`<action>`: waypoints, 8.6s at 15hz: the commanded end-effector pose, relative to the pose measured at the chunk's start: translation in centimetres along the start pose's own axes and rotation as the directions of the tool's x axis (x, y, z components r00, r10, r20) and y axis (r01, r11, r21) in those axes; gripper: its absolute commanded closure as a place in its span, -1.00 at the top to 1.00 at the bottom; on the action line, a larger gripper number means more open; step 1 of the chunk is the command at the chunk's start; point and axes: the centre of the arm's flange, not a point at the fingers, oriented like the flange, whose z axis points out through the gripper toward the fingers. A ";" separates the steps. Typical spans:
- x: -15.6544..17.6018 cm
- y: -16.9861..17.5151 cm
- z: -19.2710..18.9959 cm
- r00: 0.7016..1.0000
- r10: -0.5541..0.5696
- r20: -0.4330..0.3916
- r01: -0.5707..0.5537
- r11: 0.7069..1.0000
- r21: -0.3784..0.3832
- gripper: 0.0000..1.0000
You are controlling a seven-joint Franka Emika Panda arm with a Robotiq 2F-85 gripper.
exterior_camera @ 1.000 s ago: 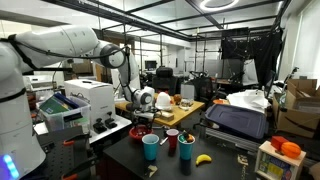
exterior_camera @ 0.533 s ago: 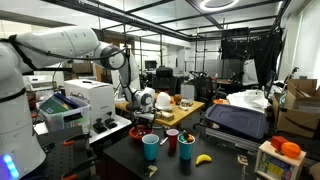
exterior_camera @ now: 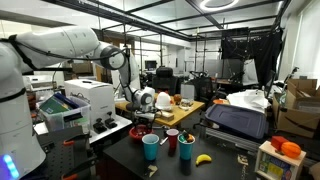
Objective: Put the sweets inside the blue cup.
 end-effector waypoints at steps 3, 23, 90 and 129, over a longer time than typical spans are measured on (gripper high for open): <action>0.0 0.3 0.1 0.999 -0.040 0.000 0.040 0.999 0.024 1.00; -2.0 1.8 0.2 1.000 -0.022 -0.022 0.023 1.000 0.009 -1.00; -16.5 1.2 -15.3 0.837 0.545 -0.055 -0.548 0.831 -0.100 1.00; -1.8 -0.7 -4.0 0.554 0.828 -0.089 -0.827 0.559 0.055 1.00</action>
